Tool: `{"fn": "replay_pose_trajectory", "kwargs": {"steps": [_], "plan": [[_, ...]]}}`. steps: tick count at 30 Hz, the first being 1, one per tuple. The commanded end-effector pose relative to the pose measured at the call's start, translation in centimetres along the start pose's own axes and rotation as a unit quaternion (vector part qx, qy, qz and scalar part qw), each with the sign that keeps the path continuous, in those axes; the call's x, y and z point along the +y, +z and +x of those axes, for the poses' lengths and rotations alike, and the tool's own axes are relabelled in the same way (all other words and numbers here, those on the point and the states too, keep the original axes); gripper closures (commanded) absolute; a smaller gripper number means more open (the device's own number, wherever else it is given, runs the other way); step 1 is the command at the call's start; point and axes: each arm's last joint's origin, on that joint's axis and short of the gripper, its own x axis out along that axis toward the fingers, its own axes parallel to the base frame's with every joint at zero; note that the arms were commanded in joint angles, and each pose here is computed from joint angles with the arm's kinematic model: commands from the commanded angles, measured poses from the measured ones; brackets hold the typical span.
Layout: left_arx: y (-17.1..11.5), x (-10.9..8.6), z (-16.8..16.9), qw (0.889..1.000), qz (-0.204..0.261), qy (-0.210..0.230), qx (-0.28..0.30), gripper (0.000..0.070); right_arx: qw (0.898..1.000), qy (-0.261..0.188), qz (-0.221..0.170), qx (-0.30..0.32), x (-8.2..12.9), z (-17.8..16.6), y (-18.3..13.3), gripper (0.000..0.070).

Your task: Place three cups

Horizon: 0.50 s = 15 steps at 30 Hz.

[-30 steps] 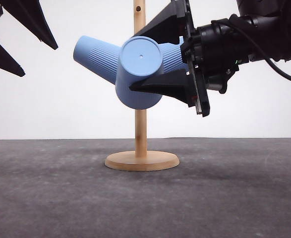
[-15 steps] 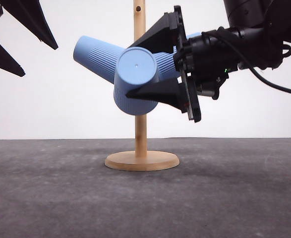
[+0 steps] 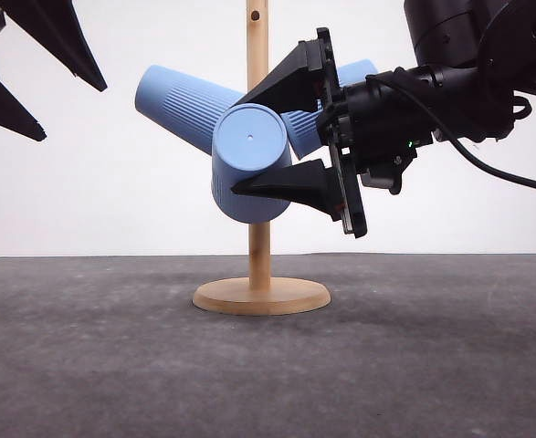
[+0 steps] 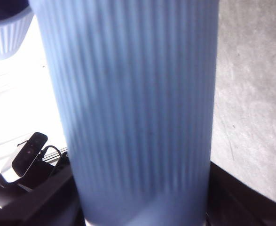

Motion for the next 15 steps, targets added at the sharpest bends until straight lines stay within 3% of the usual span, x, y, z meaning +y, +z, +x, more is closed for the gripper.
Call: {"fn": "replay_pose_trajectory", "kwargs": {"steps": [1,15], "plan": [[0.6,-0.27,-0.39,1.0,0.01,0.0,-0.012,0.0179,1.0,0.003,-0.009,-0.003,0.17,0.04,0.22,0.0271],[0.6,-0.27,-0.39,1.0,0.01,0.0,-0.012,0.0183,1.0,0.014,-0.022,-0.003,0.57,-0.01,0.26,0.0212]]}}
